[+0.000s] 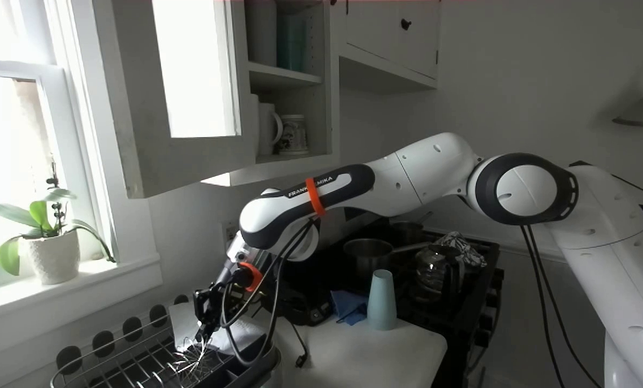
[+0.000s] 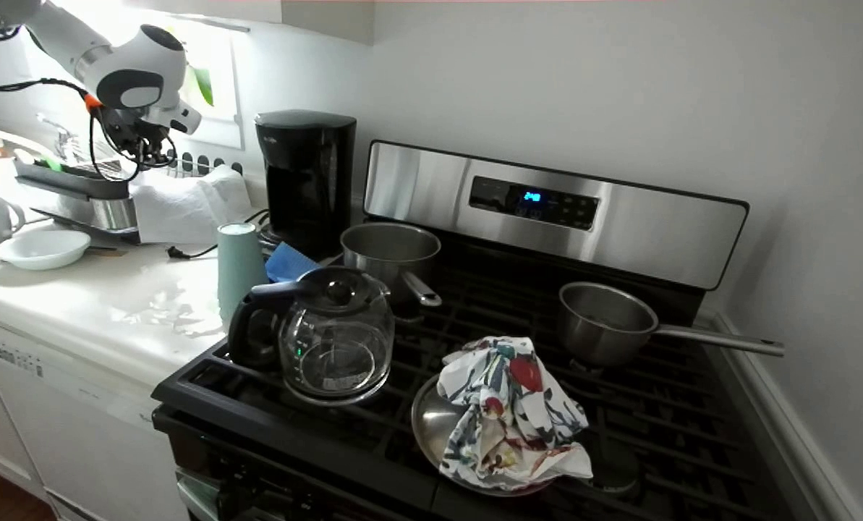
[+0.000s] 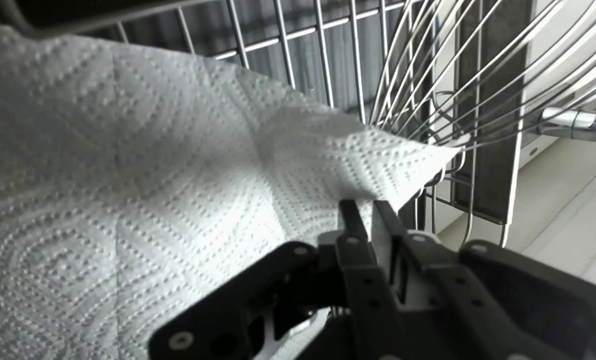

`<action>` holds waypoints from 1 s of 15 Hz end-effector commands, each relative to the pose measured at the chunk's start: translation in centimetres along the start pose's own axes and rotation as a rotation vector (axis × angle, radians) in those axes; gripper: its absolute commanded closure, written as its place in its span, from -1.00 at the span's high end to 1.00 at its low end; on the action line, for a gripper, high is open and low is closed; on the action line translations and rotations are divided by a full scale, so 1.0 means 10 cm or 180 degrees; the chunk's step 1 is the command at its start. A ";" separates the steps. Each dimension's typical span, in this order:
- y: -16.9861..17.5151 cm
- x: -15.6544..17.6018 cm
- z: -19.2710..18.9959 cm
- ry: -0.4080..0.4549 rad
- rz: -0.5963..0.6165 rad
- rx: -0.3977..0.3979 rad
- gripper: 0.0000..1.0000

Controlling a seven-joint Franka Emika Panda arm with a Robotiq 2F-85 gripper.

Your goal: Use the paper towel to wipe the counter

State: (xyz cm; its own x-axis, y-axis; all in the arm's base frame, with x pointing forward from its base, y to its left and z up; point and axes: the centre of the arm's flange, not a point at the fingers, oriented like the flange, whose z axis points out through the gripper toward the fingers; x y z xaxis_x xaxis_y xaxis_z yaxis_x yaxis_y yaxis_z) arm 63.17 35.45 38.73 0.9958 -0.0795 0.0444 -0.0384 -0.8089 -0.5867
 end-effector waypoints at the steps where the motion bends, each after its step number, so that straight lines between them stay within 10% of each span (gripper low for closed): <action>1: -0.10 0.08 0.09 -0.0012 -0.0006 0.0125 -0.10; 5: -0.12 0.07 0.21 -0.0052 -0.0029 0.0075 0.43; 6: -0.11 0.07 0.23 -0.0048 -0.0015 0.0066 -0.20; 12: -0.03 0.10 0.21 -0.0037 0.0016 0.0049 -0.94; 15: -0.02 0.11 0.17 -0.0023 0.0026 0.0046 -1.00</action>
State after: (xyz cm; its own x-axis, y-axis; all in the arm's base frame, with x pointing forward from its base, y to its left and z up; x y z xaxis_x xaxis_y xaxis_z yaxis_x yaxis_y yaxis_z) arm 63.73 36.44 36.99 0.9970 -0.0718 0.0281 -0.0414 -0.8053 -0.5914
